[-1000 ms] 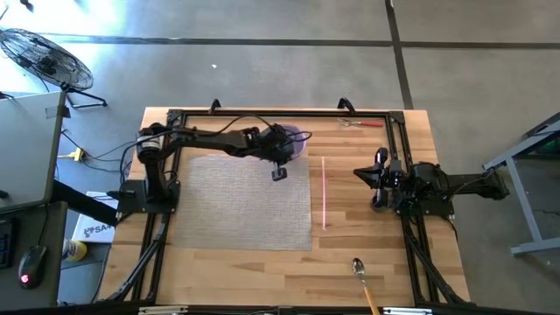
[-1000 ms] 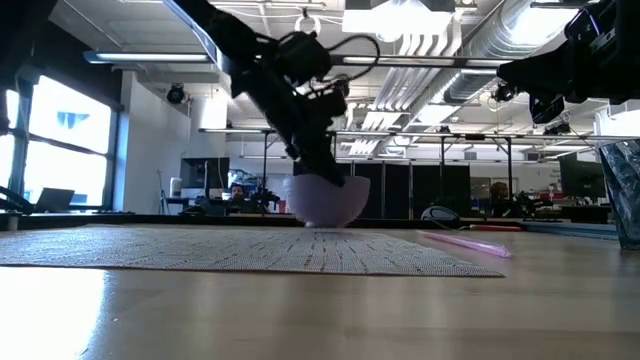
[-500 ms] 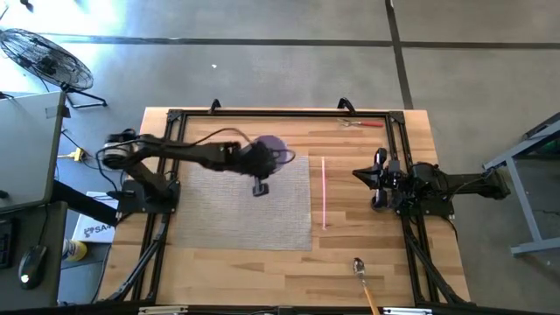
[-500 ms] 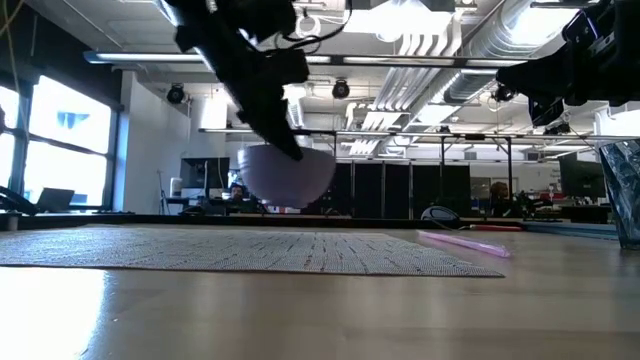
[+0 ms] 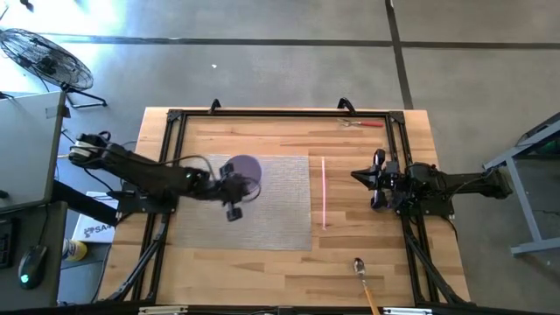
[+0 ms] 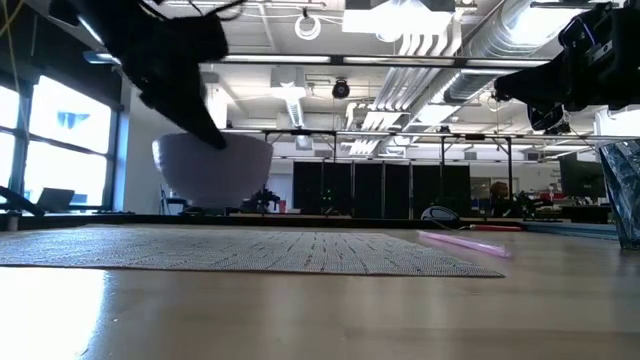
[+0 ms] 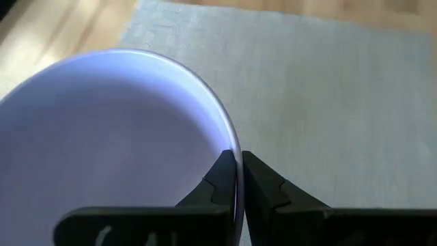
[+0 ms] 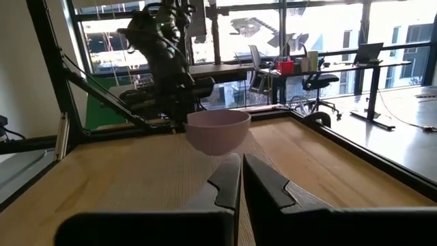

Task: Pick & Place Utensil
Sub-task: Put the purple bowl in the center of the gray mat

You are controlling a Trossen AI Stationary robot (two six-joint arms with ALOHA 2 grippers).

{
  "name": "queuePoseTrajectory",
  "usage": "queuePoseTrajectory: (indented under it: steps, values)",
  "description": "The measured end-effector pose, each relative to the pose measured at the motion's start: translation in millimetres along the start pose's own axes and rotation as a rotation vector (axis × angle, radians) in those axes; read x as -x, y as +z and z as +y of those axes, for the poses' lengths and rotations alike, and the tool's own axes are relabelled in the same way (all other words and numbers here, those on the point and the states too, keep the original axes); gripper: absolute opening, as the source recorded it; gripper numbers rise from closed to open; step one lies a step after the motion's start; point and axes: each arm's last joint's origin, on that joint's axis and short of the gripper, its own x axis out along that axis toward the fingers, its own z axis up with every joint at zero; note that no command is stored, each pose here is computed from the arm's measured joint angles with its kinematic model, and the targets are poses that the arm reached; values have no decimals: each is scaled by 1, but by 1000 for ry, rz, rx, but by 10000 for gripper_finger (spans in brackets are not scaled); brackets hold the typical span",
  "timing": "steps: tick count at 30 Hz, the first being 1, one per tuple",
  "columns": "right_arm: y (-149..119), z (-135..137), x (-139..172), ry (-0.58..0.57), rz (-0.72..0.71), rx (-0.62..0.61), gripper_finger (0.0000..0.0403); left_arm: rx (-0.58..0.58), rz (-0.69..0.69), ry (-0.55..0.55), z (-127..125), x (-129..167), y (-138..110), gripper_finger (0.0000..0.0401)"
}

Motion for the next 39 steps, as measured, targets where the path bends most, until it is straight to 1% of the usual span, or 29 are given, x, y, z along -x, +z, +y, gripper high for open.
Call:
queuePoseTrajectory:
  steps: [3, 6, 9, 15, 19, 23, 31, 34, 39]
  values:
    - [0, 0, 0, 0, 2, 0, 12, -34, -10, -22, -15, 6, -9, 6]
    - [-1, 0, -1, -1, 8, 2, 12, -40, -21, -28, -28, 9, -16, 6]
    - [-2, 0, -1, -2, 19, 4, 12, -44, -19, 2, -33, 10, -26, 6]
    - [-2, 0, -1, -2, 20, 4, 12, 43, -29, 34, -31, 7, -32, 6]
    - [-2, 0, -1, -2, 26, 5, 12, 67, -47, -6, -33, 5, -34, 6]
    - [-3, 0, -1, -3, 28, 6, 12, 60, -36, -37, -33, 4, -36, 6]
    - [-3, 0, -1, -3, 29, 6, 12, -43, 4, -96, -38, -2, -39, 6]
    - [-3, 0, -1, -3, 29, 6, 12, -57, 11, -94, -39, -5, -40, 7]
    - [-3, 0, -1, -3, 30, 6, 12, -62, 16, -91, -39, -5, -41, 35]
